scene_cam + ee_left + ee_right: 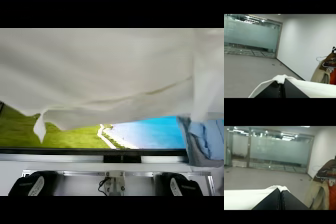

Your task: Fold the shirts.

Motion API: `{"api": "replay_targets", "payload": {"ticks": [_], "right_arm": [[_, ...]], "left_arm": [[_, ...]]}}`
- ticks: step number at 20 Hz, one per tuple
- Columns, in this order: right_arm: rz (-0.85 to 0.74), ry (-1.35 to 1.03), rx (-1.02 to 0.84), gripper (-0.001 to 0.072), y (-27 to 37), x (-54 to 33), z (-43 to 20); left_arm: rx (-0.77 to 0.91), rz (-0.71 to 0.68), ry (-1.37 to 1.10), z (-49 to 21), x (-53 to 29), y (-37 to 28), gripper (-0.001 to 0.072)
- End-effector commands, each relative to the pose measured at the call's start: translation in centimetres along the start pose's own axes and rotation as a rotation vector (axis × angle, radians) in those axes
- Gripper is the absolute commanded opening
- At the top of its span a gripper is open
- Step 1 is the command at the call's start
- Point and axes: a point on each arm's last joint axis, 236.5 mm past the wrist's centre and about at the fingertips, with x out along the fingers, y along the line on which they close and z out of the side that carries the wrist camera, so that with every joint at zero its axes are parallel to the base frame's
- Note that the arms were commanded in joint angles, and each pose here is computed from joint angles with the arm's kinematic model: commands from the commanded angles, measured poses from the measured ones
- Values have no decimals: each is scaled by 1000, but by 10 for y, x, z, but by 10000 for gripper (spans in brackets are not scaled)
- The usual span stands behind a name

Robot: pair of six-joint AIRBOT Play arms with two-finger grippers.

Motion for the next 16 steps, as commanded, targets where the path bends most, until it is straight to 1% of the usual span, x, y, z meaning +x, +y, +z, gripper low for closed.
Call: {"api": "replay_targets", "payload": {"ticks": [1,4,7,11,13,16], "right_arm": [[-49,5,4,64,-11,-9,5],[-27,177,17,64,-9,21,-48],[12,456,33,64,-6,63,-143],[76,861,101,64,4,123,-316],[116,1013,166,64,17,144,-405],[160,1173,187,64,48,160,-526]], "left_arm": [[26,101,13,1,-15,16,28],[16,170,249,-63,18,54,29],[51,198,504,-145,66,102,29],[-27,235,808,-283,131,177,29],[-90,257,959,-365,148,211,29],[-168,292,1122,-472,156,251,29]]}}
